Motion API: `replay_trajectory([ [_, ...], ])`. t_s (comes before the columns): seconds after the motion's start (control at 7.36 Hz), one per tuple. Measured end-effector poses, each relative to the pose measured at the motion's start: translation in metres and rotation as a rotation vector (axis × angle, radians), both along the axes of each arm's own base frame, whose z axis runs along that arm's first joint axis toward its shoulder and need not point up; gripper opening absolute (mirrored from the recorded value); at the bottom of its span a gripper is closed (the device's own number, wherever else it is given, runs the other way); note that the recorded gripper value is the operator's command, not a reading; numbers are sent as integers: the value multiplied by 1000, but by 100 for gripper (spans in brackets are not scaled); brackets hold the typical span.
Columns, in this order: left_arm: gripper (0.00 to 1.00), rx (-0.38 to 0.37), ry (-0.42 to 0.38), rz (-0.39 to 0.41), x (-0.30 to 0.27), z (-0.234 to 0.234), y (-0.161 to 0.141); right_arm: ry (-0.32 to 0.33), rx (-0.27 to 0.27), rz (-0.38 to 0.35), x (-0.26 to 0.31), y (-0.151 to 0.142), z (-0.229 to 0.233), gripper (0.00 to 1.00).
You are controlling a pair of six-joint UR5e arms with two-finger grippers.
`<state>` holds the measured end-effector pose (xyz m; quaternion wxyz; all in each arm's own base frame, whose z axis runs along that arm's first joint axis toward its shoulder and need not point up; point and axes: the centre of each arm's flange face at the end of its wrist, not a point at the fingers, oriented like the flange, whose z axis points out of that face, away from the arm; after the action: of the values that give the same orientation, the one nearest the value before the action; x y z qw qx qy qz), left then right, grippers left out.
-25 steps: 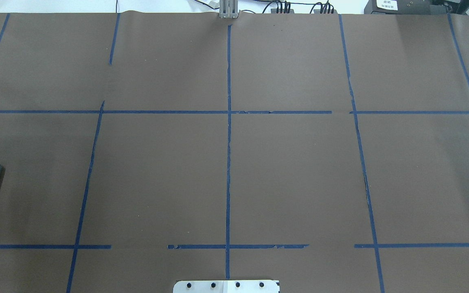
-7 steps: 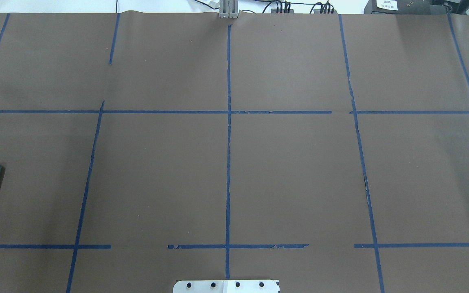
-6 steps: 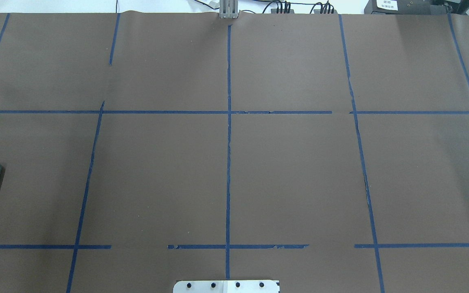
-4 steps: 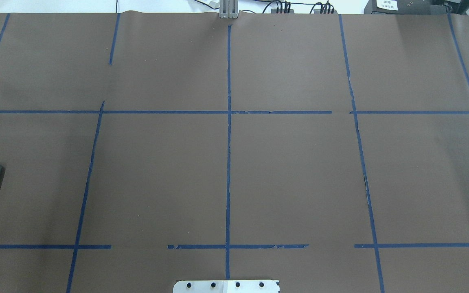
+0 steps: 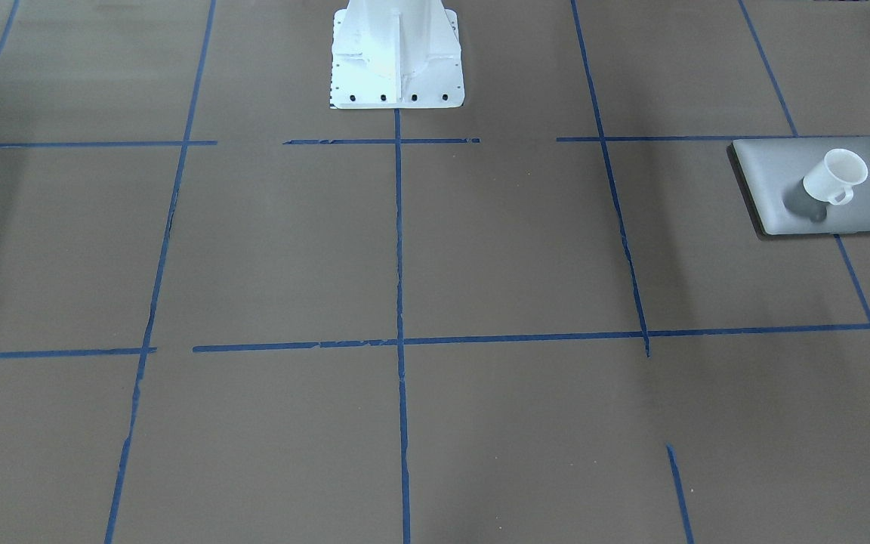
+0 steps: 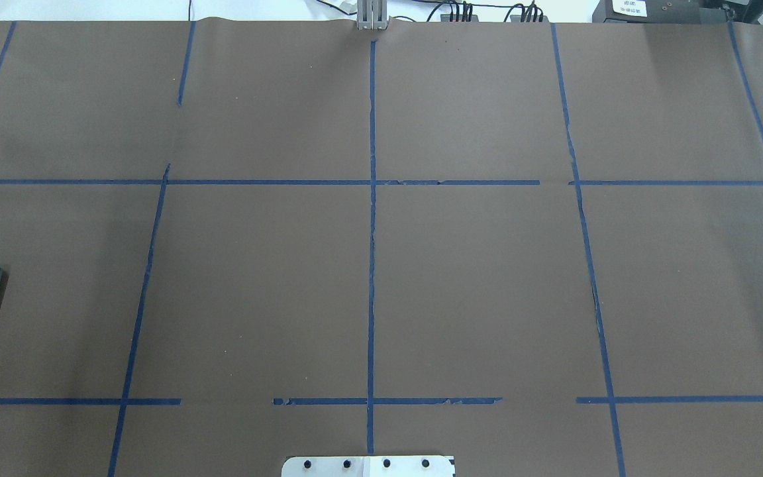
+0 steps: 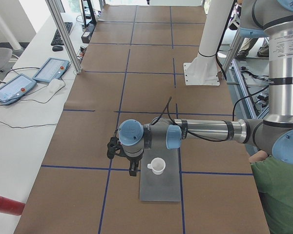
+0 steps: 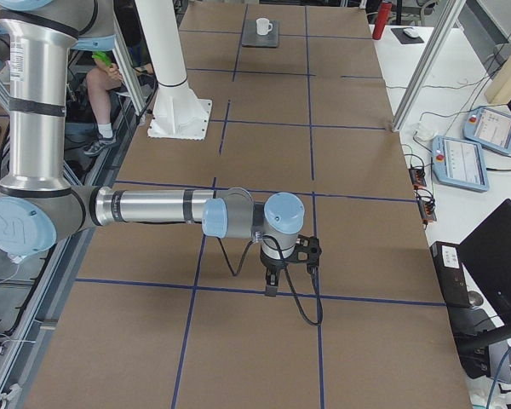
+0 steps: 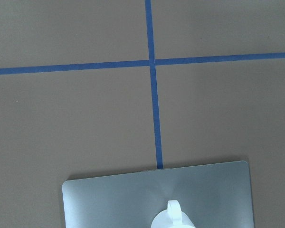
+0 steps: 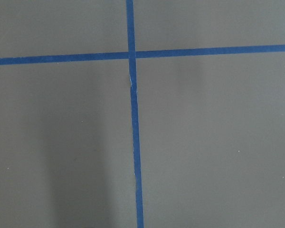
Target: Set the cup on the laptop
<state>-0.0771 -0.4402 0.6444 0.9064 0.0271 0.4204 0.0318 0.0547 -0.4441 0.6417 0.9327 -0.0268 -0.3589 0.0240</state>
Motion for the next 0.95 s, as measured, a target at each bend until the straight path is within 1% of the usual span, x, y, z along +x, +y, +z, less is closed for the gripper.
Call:
replay_trajectory([
  [0.54, 100, -5, -8, 2, 0, 3, 0, 0, 0, 0, 0, 0, 0, 100],
  [0.95, 100, -13, -66, 3, -4, 10, 3, 0, -1, 0, 0, 0, 0, 100],
])
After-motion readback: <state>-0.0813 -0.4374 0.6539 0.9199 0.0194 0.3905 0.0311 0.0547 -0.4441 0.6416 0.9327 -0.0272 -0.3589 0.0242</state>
